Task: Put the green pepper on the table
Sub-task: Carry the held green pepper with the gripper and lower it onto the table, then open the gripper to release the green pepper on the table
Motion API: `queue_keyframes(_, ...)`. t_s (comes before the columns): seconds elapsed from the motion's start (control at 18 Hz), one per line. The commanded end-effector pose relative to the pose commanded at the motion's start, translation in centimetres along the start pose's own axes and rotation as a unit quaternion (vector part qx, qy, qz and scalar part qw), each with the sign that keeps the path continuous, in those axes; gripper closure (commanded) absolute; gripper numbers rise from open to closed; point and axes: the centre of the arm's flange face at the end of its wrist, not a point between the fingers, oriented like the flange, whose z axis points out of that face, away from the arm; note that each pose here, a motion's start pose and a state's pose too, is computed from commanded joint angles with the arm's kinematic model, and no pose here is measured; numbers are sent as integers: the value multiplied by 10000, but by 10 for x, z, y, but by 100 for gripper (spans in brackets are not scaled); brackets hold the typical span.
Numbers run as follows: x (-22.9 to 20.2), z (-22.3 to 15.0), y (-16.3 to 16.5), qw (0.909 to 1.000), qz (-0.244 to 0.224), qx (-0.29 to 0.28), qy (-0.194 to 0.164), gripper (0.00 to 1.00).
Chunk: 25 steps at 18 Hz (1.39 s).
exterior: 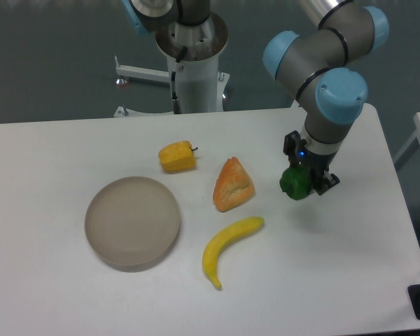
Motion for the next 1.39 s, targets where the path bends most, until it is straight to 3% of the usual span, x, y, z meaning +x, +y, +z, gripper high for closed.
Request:
queue_keyframes(0.33,47,33,30,9982,456,105,371,99)
queue_keyframes(0.67,69,68,27,9978,661,47,70,93)
queue_keyframes(0.94,63,59,60,9933,1150,50,-38,60)
queue_keyframes(1.06,67,66,58,9935,1136,91,28,27)
queue_keyframes(1.11,67,68,56,9932,1158,102,41,1)
queue_keyframes(1.39,65,62,53,9937,1120,95,4,0)
